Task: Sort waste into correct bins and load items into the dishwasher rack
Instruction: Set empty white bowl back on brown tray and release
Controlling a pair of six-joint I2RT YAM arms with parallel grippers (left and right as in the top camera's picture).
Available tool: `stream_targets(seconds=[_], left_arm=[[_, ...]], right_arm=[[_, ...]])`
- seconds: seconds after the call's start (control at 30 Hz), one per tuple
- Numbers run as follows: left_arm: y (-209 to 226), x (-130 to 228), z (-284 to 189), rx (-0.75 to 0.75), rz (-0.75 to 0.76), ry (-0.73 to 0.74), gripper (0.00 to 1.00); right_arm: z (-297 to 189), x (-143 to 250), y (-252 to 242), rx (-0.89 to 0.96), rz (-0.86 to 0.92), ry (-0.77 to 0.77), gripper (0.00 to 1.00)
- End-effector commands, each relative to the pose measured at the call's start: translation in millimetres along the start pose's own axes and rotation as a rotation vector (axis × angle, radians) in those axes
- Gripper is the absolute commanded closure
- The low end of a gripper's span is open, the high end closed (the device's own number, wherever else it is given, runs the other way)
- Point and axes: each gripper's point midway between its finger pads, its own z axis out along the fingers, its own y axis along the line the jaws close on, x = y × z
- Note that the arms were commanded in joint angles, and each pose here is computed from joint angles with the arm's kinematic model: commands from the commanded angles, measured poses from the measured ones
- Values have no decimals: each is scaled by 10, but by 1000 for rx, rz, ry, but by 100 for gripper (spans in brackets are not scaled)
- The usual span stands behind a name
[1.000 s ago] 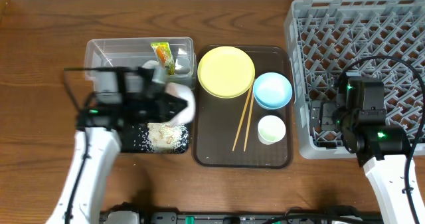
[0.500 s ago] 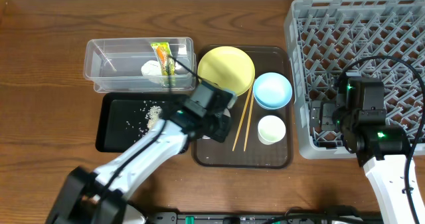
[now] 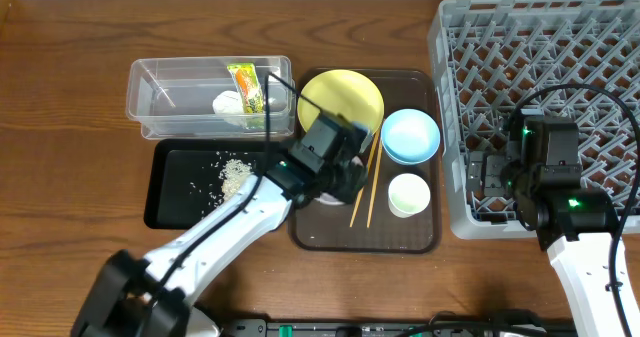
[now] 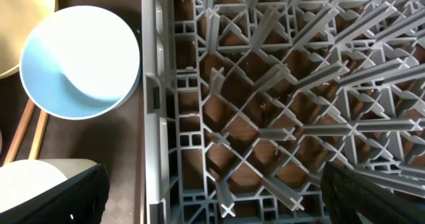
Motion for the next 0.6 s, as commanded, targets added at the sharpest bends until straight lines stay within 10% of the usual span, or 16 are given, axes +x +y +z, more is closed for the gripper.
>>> stream_targets(seconds=[0.0, 0.57], left_arm=[[-258, -239, -193, 89, 40, -75, 51], [-387, 325, 738, 104, 55, 142, 58]], right_arm=[[-62, -84, 44, -13, -19, -27, 1], [-62, -73, 43, -13, -19, -22, 1]])
